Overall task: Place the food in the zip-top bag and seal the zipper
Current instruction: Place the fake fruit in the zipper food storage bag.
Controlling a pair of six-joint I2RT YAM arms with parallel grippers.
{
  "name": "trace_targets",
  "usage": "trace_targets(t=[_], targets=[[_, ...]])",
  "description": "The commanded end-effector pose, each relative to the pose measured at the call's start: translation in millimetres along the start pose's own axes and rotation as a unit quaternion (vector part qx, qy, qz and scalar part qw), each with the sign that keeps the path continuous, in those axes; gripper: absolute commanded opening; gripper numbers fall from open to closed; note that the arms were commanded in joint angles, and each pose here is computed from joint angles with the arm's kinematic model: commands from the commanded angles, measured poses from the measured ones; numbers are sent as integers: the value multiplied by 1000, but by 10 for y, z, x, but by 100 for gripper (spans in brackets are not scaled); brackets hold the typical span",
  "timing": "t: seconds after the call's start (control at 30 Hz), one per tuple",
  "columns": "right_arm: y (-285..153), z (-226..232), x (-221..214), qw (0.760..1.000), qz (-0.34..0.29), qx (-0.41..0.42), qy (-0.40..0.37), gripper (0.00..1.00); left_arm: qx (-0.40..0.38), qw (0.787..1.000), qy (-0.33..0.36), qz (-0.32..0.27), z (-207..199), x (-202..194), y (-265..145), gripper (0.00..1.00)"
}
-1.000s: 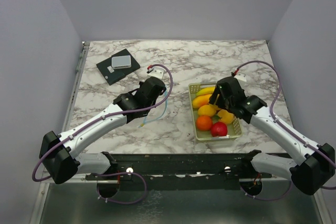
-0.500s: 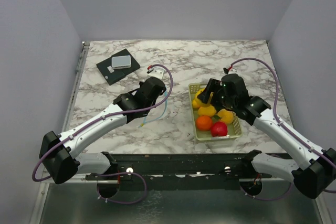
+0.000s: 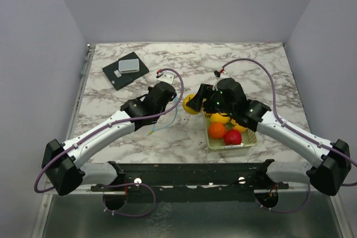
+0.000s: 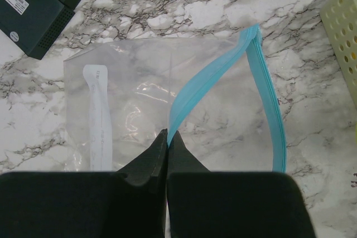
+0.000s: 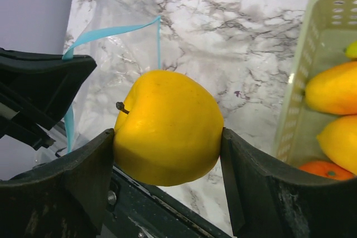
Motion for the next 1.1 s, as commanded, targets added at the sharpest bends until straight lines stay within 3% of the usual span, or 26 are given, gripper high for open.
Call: trace_targets(t=[0.0, 0.73, 1.07], targets=[[99, 361, 5, 998, 2, 56, 16, 29, -7, 1000, -2, -13, -6, 26, -48, 0], [547, 658, -293, 995, 51, 78, 32, 29, -29, 998, -20, -42, -14, 119, -143, 0], [731, 478, -412, 999, 46, 3, 12, 32, -34, 997, -29, -61, 9, 171, -209, 0]])
Point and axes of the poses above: each gripper's point midway between its finger pads, its own y axis out along the fingers, its own z axis along the line the jaws close on, x = y × z, the point moved 3 cm from there along -y, back along the fingers, and after that the axes turned 15 degrees about y, right-handed, at the moved point
